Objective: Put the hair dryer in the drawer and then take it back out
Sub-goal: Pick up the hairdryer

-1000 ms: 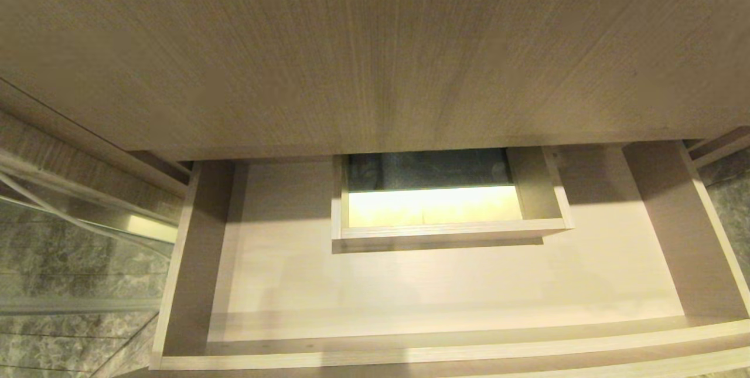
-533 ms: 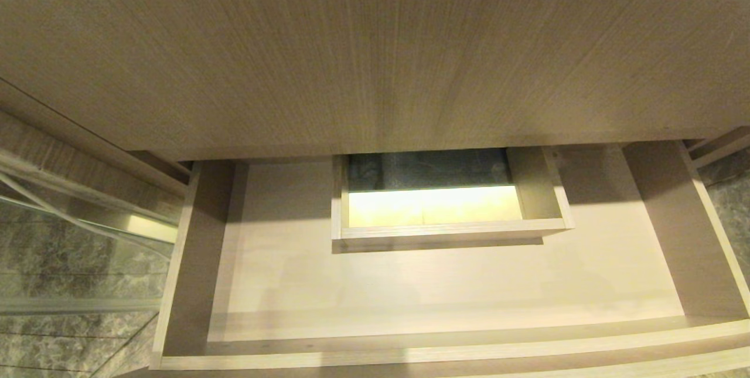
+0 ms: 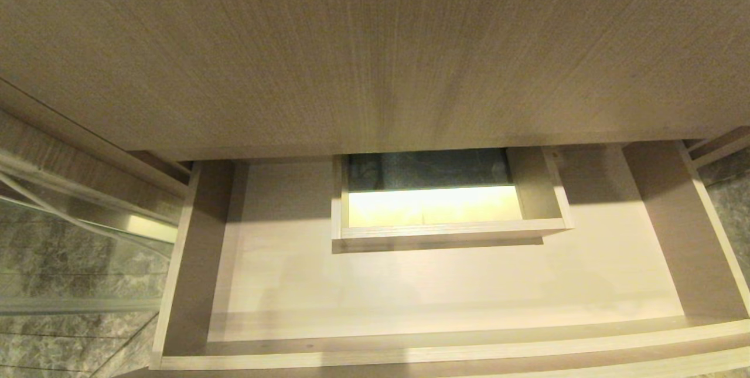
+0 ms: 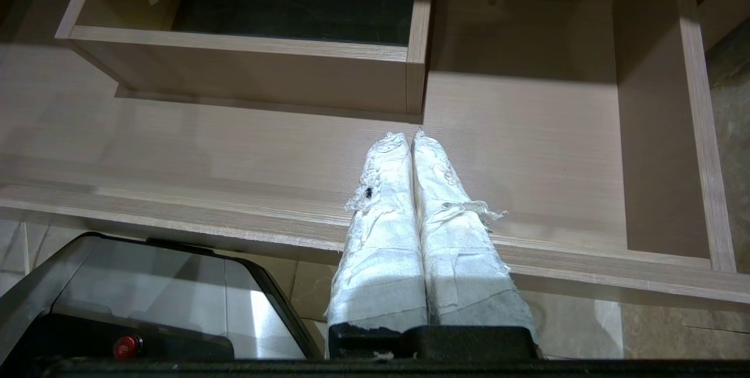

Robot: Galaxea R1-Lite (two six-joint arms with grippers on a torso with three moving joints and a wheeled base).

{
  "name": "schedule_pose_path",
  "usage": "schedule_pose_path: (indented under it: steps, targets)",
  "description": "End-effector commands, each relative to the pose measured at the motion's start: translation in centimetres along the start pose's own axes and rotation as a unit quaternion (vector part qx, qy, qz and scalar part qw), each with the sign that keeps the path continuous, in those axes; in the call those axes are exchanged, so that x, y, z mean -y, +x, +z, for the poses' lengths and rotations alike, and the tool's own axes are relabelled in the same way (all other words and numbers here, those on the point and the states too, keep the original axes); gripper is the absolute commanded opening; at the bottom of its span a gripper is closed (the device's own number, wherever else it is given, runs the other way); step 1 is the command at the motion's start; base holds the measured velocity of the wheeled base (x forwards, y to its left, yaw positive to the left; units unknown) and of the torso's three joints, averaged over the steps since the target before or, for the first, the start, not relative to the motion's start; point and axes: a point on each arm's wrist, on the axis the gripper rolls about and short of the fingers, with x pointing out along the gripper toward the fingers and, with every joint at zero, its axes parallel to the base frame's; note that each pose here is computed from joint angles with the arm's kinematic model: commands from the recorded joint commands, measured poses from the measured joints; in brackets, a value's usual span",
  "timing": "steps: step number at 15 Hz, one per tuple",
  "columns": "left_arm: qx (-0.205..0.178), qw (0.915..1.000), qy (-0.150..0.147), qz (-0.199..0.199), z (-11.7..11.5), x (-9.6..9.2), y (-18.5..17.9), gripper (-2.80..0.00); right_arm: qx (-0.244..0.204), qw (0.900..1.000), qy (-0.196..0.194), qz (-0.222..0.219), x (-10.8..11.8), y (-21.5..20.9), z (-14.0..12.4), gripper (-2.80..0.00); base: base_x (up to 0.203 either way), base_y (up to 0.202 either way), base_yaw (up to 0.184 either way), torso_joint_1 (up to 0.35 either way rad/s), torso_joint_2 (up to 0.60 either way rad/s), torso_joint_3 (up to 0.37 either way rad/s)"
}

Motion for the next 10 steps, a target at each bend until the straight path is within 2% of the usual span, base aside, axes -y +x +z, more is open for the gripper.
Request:
schedule_pose_path:
  steps: [1, 10]
  targets:
    - [0.0, 1.0, 0.0, 0.0, -0.01, 0.0, 0.0, -2.8, 0.0, 1.0, 0.0, 0.0, -0.09, -0.1, -1.18, -2.8, 0.0, 0.0, 0.0, 0.0, 0.0, 0.0]
    - [-0.001, 1.0, 0.0, 0.0, -0.05, 0.0, 0.01, -2.8, 0.0, 1.0, 0.0, 0.0, -0.09, -0.1, -1.18, -2.8, 0.0, 0.0, 0.0, 0.0, 0.0, 0.0]
